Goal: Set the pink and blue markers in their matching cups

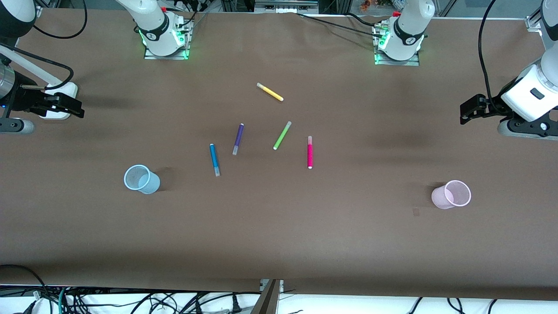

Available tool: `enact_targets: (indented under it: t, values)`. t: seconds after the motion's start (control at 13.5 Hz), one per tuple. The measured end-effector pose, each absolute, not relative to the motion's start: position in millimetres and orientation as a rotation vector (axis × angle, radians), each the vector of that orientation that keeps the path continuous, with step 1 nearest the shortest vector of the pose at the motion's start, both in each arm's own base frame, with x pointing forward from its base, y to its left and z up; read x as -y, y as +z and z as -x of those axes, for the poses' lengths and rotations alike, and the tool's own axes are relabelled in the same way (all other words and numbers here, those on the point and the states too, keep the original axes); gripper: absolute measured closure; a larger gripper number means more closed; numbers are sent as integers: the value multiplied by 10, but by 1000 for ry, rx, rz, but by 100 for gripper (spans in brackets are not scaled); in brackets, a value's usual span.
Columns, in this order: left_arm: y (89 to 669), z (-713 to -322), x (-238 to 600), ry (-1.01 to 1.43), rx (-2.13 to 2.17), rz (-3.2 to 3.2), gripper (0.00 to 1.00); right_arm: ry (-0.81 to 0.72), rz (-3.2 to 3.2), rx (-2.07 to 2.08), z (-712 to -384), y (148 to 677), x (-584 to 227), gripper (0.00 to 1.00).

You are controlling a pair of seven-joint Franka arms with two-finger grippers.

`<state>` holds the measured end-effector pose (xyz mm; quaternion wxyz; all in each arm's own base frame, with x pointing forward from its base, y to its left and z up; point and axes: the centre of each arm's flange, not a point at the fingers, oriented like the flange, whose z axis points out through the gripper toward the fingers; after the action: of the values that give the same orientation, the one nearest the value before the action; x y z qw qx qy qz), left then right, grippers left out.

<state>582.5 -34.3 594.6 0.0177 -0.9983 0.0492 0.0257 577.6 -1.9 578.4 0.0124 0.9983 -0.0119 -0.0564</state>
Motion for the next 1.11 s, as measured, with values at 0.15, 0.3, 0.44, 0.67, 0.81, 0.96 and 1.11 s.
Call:
enact_targets:
  t: [0.15, 0.3, 0.44, 0.67, 0.81, 0.96, 1.11]
  values:
    - [5947, -5825, 342, 80, -153, 3101, 0, -176, -3112, 39, -5777, 5784, 19, 0]
    - [5947, -5825, 342, 80, -153, 3101, 0, -176, -3111, 39, -5777, 5784, 13, 0]
    - [5947, -5825, 342, 80, -153, 3101, 0, -176, -3111, 39, -5777, 5784, 11, 0]
    - [5947, -5826, 329, 80, -150, 3101, 0, -176, -3111, 37, -5777, 5784, 4, 0]
    - [5947, -5827, 314, 80, -149, 3100, 0, -174, -3111, 37, -5777, 5787, 2, 0]
    - [5947, -5828, 301, 80, -148, 3100, 0, -174, -3111, 38, -5777, 5789, -4, 0]
    - [5947, -5829, 278, 80, -145, 3100, 0, -181, -3110, 32, -5790, 5760, -55, 0]
